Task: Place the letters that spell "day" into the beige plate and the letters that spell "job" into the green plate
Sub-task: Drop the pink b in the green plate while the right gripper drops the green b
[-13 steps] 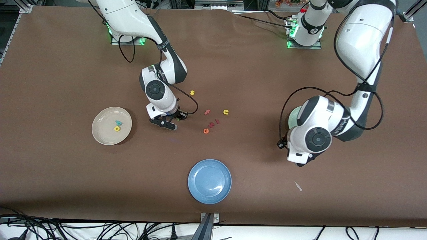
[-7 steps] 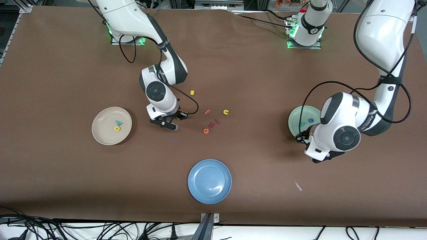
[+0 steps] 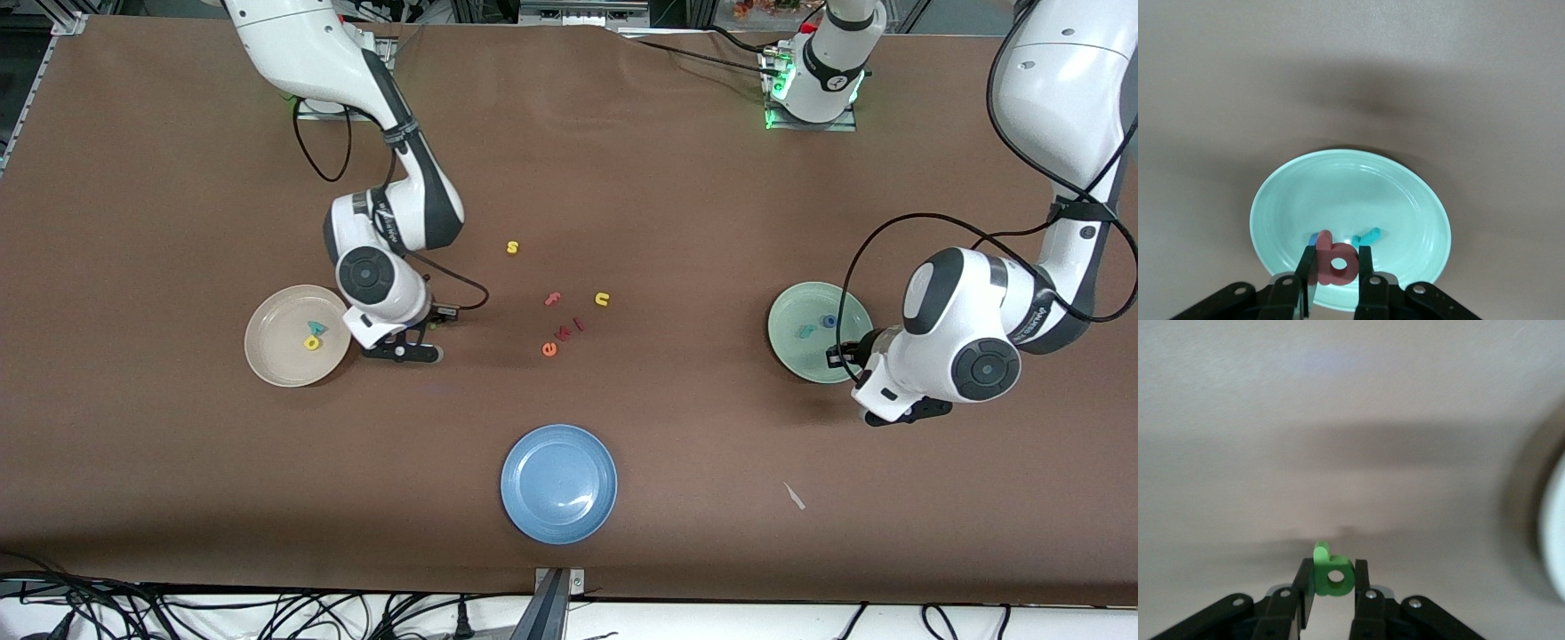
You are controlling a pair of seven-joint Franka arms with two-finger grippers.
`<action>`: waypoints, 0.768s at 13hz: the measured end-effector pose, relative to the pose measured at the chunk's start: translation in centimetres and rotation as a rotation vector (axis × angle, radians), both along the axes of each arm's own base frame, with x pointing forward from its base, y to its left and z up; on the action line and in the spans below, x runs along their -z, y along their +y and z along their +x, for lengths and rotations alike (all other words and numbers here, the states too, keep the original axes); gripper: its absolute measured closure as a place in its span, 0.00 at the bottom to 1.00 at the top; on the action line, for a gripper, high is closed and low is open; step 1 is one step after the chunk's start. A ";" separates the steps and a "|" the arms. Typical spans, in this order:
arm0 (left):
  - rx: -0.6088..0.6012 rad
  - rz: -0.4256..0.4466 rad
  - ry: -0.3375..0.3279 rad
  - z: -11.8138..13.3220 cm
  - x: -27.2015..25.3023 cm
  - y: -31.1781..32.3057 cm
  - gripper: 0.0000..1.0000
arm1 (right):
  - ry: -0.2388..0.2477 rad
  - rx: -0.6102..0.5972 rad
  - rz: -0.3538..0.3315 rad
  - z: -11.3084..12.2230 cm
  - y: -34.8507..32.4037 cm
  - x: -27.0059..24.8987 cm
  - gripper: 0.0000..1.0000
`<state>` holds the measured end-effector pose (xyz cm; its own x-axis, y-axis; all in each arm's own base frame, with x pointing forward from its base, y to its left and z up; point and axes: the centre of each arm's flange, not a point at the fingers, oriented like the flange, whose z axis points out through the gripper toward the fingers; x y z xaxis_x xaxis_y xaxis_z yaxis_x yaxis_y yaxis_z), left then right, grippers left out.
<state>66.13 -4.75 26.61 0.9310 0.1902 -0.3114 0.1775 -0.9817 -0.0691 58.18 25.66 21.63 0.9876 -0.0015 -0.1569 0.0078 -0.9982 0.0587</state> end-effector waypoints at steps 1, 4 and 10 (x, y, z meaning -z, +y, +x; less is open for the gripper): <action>0.001 -0.027 -0.015 -0.5 0.7 0.5 0.75 | 0.003 -0.062 0.000 0.8 -2.0 -0.7 0.72; 0.001 -0.066 -0.058 -2.2 3.2 1.2 0.75 | -0.002 -0.203 -0.004 2.9 -7.7 -2.5 0.72; 0.038 -0.078 -0.126 -4.7 7.3 0.7 0.75 | 0.023 -0.289 -0.013 4.1 -15.1 -2.5 0.72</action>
<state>61.47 -4.02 19.33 0.9699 0.1335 -0.2038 0.1421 -0.9895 0.0281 62.24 10.57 24.15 0.9436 0.2770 -0.1812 0.2931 -0.9536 0.0684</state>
